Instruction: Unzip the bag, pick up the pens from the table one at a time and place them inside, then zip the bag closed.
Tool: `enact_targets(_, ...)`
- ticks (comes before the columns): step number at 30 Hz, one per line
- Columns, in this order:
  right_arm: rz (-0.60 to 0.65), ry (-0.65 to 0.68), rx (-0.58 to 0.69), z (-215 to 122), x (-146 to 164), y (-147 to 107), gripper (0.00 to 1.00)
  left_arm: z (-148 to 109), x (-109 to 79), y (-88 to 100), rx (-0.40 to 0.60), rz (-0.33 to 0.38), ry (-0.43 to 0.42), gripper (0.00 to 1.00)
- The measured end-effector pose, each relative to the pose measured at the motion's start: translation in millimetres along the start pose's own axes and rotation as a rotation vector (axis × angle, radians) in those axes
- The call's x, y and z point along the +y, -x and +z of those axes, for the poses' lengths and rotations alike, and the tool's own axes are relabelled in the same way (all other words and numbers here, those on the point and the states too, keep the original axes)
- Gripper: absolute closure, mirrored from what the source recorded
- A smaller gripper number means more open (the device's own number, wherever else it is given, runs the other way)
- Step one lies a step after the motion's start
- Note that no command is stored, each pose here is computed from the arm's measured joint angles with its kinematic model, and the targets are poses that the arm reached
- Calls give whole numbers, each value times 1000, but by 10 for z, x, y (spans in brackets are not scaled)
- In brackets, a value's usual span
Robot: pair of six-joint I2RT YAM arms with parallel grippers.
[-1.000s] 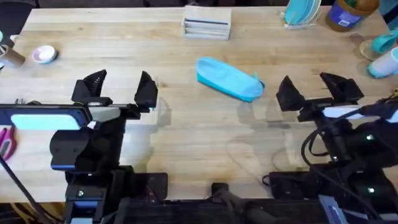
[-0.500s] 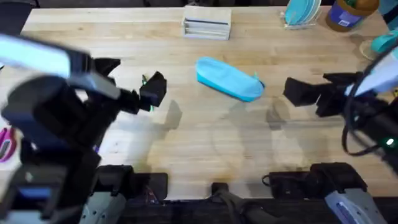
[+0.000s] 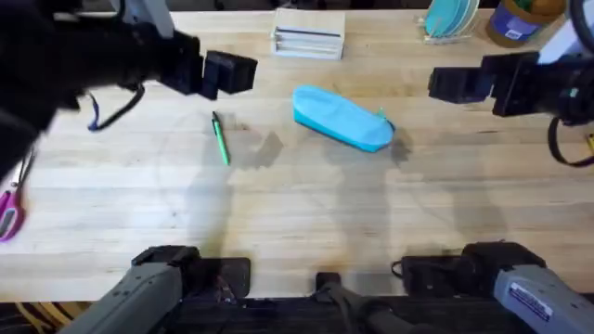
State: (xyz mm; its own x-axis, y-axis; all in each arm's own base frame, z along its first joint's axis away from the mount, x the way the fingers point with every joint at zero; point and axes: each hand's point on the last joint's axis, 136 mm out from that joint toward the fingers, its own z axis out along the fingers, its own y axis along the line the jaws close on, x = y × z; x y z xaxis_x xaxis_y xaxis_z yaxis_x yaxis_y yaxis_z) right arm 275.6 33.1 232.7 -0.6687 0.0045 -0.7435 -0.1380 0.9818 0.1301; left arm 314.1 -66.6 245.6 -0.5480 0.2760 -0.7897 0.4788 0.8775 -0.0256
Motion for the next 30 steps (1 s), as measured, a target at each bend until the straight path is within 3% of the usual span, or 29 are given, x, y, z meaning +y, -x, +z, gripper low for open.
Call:
enact_targets(6, 6, -1, 30, 28, -6, 39, 6, 121, 28, 145, 55, 49, -63, 9)
enact_targets(10, 6, -1, 30, 28, -6, 39, 6, 226, -110, 141, 66, 156, -135, 10)
enact_targets(11, 6, -1, 30, 28, -6, 40, 6, 267, -182, 136, 72, 207, -162, 10)
enact_targets(13, 5, -1, 30, 28, -6, 40, 6, 515, -621, 138, 84, 505, -285, 9)
enact_targets(16, 6, -1, 30, 28, -6, 40, 6, 769, -771, 220, 97, 634, -334, 10)
enact_targets(22, 5, -1, 30, 28, -6, 40, 6, 1087, -871, 89, 129, 768, -420, 10)
enact_targets(26, 6, -1, 31, 28, -6, 36, 6, 1245, -957, -44, 137, 816, -494, 10)
enact_targets(28, 7, -1, 35, 27, -6, 26, 6, 1546, -953, -65, 99, 855, -513, 7)
enact_targets(30, 6, -1, 36, 28, -6, 25, 6, 1567, -957, -85, 101, 856, -520, 7)
